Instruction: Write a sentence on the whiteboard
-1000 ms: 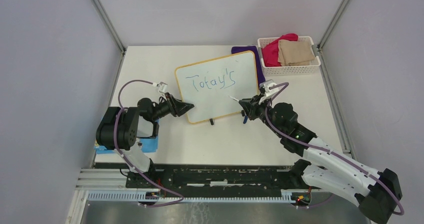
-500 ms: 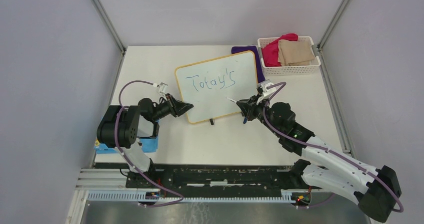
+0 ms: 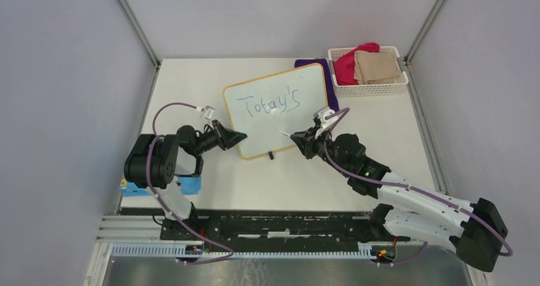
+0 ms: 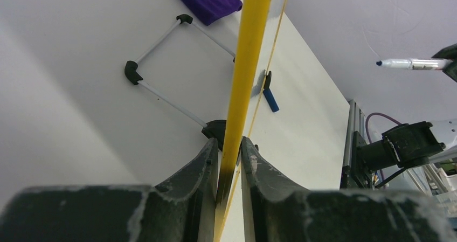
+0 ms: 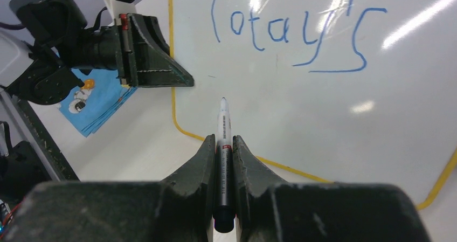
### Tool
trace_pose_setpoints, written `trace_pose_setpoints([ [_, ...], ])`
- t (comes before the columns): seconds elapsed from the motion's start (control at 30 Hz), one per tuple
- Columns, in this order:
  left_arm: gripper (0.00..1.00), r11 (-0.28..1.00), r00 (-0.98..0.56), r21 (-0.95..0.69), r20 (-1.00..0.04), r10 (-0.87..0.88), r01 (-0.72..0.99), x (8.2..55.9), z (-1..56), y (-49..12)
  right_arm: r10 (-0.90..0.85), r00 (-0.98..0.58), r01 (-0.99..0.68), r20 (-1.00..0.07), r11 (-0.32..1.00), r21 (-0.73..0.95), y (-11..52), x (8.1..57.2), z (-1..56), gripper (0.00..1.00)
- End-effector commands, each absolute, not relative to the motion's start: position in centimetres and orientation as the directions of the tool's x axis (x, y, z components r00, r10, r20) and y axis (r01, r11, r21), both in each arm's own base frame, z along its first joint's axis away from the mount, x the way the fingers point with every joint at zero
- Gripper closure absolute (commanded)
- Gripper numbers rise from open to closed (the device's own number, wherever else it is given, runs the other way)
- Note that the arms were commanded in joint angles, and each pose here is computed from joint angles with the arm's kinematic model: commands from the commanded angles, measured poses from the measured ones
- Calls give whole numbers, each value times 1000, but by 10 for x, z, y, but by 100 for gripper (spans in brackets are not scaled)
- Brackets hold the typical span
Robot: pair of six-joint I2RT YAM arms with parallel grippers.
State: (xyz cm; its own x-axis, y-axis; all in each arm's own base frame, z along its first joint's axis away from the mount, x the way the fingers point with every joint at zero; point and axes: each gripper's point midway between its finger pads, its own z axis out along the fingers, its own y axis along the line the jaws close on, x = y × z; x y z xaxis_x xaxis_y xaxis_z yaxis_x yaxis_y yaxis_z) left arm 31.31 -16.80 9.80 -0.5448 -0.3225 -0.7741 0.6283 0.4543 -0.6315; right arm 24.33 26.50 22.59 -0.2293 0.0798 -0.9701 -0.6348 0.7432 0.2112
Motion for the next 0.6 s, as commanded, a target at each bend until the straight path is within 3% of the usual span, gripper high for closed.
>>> trace_pose_setpoints([
  [0.0, 80, 484, -502, -586, -809, -306, 650, 318, 94, -166, 100, -67, -673, -993, 730, 119, 285, 245, 269, 100],
  [0.57, 95, 499, -508, -587, -807, -301, 637, 321, 91, -165, -142, 71, -657, -987, 738, -153, 341, 256, 237, 100],
])
